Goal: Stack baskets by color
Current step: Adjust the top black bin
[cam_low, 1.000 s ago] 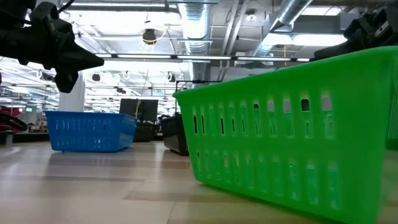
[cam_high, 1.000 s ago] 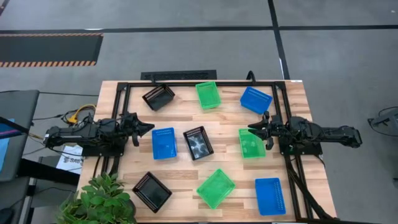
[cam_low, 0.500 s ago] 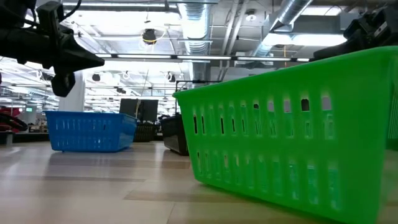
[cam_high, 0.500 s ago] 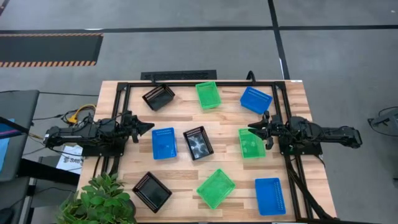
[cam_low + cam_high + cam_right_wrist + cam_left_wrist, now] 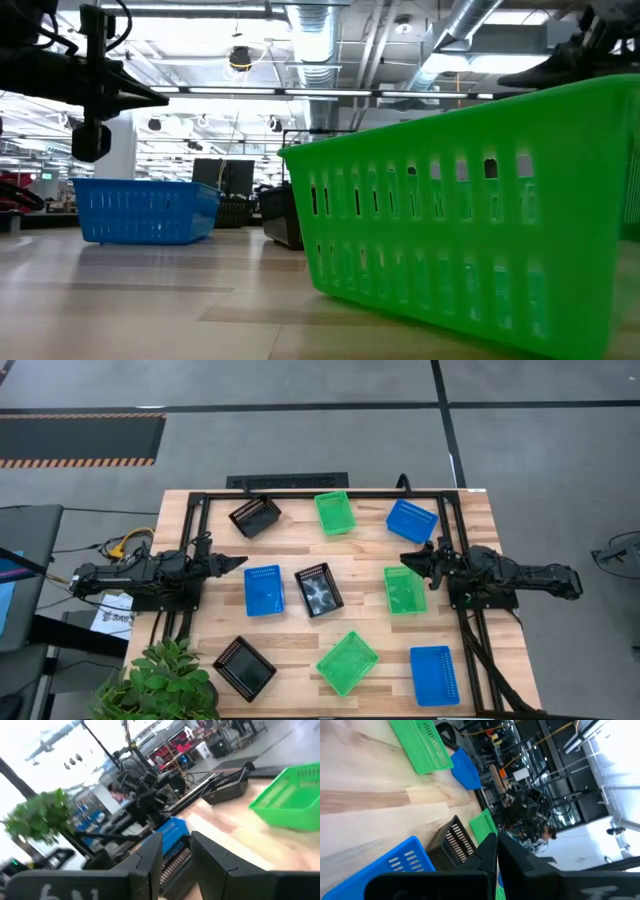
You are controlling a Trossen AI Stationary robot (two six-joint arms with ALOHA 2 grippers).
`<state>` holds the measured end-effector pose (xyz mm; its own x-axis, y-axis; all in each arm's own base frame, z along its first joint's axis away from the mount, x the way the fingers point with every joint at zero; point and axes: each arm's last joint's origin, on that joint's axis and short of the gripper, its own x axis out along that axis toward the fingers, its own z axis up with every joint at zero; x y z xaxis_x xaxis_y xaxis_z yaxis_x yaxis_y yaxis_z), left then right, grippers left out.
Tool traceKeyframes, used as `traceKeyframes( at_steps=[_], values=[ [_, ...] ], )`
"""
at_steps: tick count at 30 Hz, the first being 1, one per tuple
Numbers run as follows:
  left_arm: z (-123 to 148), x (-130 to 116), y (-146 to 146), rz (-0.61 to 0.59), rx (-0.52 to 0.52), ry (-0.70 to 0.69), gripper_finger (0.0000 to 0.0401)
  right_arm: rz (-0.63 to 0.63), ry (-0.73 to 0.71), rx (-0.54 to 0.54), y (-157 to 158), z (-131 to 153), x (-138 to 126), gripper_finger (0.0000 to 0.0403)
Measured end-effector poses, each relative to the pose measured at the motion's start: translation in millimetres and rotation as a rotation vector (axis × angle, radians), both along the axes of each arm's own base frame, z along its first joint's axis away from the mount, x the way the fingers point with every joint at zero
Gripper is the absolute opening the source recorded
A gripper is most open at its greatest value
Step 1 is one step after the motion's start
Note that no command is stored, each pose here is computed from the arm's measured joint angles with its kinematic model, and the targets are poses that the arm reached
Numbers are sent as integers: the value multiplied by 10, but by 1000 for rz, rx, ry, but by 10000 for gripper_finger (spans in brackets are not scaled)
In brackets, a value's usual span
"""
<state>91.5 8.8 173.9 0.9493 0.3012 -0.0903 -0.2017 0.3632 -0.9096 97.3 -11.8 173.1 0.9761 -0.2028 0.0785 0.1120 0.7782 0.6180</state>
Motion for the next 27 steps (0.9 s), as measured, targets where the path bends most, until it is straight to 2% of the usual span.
traceKeyframes(
  at_steps=[3,7,11,15,18,22,27],
  values=[
    [1,-3,9,33,12,3,0,6,-12,100,-1,-3,0,123],
    [3,-11,27,98,21,7,0,-10,-19,76,-6,10,-3,123],
    [10,-14,36,132,5,-8,0,-5,-52,115,-5,34,-5,123],
    [116,-10,33,123,19,-112,12,-22,-137,143,-19,106,-18,132],
    [265,-24,30,114,67,-250,40,-52,-211,142,-33,174,-36,159],
    [459,-71,33,142,138,-416,93,-107,-314,139,-60,283,-76,214],
    [744,-85,34,166,208,-446,159,-165,-423,98,-85,543,-172,265]
  ],
)
